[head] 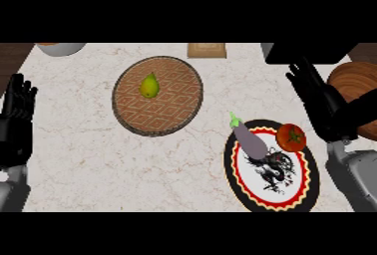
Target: Pick the eggplant from the plate and place it in the bowl
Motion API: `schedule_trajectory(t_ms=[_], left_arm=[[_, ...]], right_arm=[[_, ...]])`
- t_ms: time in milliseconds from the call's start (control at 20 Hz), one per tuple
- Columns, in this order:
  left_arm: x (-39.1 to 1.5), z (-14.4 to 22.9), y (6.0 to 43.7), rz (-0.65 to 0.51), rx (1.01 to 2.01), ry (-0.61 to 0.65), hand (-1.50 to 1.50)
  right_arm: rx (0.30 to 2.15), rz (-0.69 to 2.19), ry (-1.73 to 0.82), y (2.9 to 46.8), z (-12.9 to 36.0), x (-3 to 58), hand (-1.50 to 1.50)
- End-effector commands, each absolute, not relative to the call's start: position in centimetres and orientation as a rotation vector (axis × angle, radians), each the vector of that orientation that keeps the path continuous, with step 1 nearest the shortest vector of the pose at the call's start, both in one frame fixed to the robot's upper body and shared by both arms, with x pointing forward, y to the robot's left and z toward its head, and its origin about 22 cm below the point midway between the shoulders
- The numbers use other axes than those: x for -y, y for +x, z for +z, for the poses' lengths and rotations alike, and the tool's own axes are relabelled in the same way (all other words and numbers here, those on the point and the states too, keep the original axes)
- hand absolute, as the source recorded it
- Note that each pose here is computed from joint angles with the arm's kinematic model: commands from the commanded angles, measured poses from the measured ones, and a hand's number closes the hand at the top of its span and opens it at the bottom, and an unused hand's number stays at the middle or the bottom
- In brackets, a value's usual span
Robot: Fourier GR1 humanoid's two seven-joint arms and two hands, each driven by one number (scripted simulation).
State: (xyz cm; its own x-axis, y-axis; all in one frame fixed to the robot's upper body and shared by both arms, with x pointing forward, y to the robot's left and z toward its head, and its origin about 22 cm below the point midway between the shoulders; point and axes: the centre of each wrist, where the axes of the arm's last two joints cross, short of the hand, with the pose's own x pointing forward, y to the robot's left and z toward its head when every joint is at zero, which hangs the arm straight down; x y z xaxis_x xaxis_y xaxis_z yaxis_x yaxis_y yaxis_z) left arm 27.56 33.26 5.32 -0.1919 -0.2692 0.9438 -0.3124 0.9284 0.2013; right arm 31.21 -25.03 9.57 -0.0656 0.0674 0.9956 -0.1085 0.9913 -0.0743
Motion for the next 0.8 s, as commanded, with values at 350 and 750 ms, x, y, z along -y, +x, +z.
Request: schedule_trajectory(t_ms=[350,750], left_arm=[[-23.9,2.3,27.7,-0.117,1.637,0.055,0.0],[-21.3,2.7,26.5,-0.101,1.6,0.058,0.0]], right_arm=[[1.189,1.048,0.047,30.9,7.8,20.7,1.5],[1.303,0.599,0.361,33.5,7.2,22.1,-1.5]])
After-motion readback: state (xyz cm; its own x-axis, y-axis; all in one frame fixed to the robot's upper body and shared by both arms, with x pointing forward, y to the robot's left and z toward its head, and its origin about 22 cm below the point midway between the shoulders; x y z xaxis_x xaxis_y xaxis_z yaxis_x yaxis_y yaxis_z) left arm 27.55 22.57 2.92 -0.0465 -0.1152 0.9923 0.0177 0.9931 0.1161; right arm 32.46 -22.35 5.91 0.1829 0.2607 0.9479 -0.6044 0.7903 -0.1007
